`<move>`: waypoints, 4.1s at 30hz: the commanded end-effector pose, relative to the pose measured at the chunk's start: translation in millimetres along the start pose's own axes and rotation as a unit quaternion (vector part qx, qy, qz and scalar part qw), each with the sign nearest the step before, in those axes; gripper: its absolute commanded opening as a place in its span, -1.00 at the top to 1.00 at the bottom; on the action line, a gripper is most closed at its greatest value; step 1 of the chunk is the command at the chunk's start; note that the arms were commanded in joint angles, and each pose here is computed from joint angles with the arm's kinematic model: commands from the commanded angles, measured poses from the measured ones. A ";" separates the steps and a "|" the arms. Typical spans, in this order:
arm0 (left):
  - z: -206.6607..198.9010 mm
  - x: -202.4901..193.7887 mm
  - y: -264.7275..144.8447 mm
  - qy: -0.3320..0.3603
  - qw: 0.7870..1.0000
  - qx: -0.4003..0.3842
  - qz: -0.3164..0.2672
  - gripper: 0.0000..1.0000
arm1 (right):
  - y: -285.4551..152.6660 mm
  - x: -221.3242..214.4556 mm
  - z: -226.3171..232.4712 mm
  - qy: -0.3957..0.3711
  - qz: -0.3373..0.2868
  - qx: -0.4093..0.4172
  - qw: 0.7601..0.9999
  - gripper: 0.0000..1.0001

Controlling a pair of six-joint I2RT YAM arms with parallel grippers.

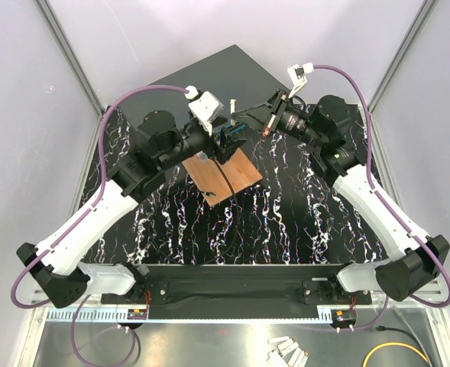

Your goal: Insert the plug into the switch port

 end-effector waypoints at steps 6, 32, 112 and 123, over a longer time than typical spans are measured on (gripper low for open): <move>21.0 40.7 -2.3 0.016 0.996 0.062 -0.055 -0.36 | -5.2 -0.6 14.7 -0.034 -0.016 0.020 0.999 1.00; 25.5 17.3 -15.2 0.034 0.995 0.086 -0.027 1.00 | -18.4 -15.1 19.0 -0.042 0.031 0.006 0.999 0.05; 111.0 -29.3 -165.2 -0.415 0.868 0.243 -0.123 -0.69 | -22.3 -64.4 -82.9 -0.409 0.084 -0.173 0.892 1.00; 127.1 -76.2 -167.2 -0.473 0.829 0.279 -0.108 -0.68 | -5.7 -79.1 -103.1 -0.362 0.040 -0.245 0.898 1.00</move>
Point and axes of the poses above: each gripper's point midway between its finger pads, its own y axis out along the fingers, its own z axis along the line the jaws close on, x = y × z, the point moved 1 cm from there along -y, back along the fingers, and after that the axes turned 9 degrees about y, right-handed, at the moved point
